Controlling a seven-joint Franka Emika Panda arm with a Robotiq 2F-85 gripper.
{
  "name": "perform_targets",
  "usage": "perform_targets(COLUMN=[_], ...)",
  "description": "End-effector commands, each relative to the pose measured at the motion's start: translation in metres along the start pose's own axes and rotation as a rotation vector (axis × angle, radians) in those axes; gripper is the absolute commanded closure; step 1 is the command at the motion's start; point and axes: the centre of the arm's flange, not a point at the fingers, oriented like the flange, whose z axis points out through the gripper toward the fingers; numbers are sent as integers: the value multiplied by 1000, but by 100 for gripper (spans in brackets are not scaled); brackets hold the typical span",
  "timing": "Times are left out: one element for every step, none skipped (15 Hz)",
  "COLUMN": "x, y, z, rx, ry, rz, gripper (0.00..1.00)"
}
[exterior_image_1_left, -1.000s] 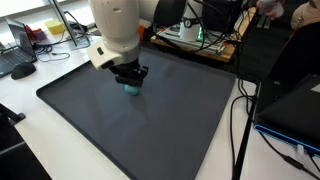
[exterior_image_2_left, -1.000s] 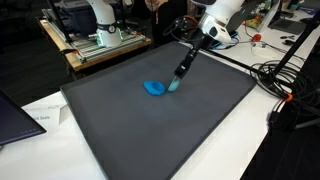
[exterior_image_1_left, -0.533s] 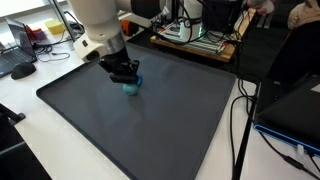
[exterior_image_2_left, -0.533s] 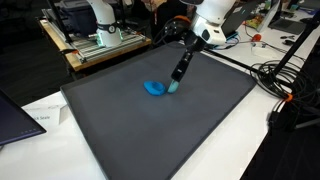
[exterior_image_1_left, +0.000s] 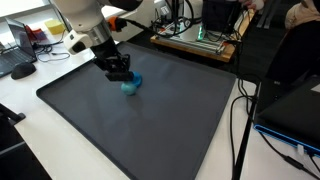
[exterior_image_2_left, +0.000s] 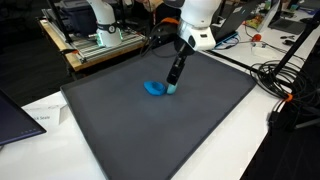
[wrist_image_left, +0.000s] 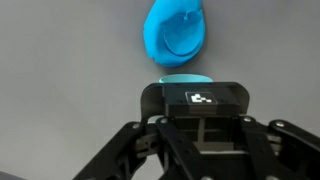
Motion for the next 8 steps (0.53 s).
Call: perform_targets(x=[-15, -5, -7, -8, -8, -8, -8, -8], y=[20, 10, 14, 16, 16, 16, 16, 16], z=[11, 1, 1, 1, 1, 1, 1, 1], rx=[44, 29, 38, 43, 44, 44, 44, 43], ry=[64, 20, 26, 29, 31, 31, 32, 32], rz=[-15, 2, 0, -1, -2, -2, -3, -3], gripper=[78, 53, 53, 53, 53, 53, 53, 53])
